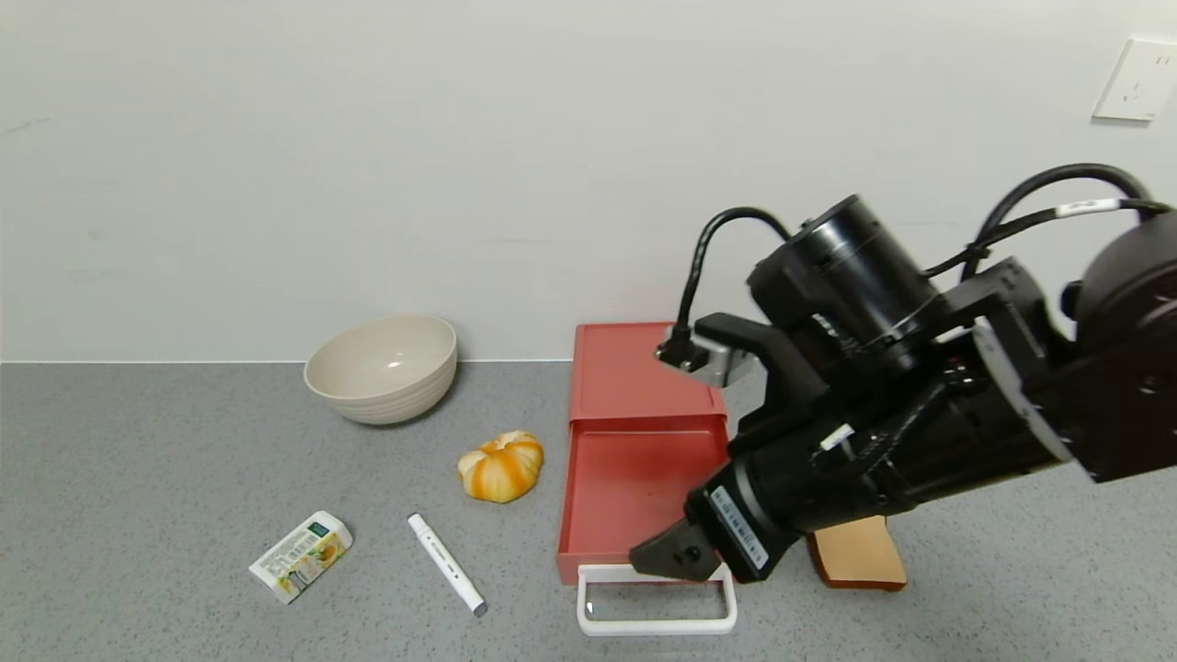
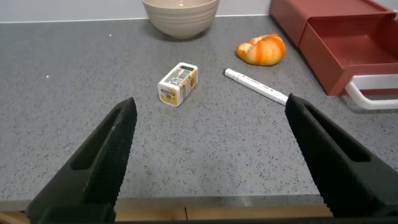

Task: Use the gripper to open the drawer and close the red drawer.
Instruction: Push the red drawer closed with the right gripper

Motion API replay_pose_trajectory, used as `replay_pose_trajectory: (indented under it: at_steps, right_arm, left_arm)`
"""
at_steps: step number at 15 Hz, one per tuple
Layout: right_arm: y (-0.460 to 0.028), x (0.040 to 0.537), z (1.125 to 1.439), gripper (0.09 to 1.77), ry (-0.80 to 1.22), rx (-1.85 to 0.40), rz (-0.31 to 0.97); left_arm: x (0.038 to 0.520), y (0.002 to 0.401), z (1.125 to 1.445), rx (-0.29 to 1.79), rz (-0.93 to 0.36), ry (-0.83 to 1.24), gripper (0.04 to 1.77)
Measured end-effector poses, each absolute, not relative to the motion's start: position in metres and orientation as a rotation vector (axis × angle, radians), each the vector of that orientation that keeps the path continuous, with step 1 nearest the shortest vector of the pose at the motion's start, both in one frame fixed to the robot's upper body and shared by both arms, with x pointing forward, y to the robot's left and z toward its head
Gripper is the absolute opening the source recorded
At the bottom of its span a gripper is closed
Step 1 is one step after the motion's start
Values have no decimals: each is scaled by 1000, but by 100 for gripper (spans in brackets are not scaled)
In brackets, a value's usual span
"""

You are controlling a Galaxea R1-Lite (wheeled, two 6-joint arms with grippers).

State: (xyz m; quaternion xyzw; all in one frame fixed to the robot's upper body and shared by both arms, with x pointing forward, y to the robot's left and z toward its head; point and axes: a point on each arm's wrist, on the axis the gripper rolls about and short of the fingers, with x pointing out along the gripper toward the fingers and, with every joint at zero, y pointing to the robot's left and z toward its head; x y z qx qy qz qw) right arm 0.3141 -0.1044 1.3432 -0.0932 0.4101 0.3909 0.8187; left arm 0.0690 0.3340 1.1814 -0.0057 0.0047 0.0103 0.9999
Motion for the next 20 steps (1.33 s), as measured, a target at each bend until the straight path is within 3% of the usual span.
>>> replay_pose_trajectory:
  at_steps: [9,20]
  right_arm:
    - [-210,320,1343,171,562,-33,597]
    - [-231,326,1331,171,511,8,525]
  left_arm:
    - [69,334,1181,-12,21,9,172]
    - [69,334,1181,-12,21,9,172]
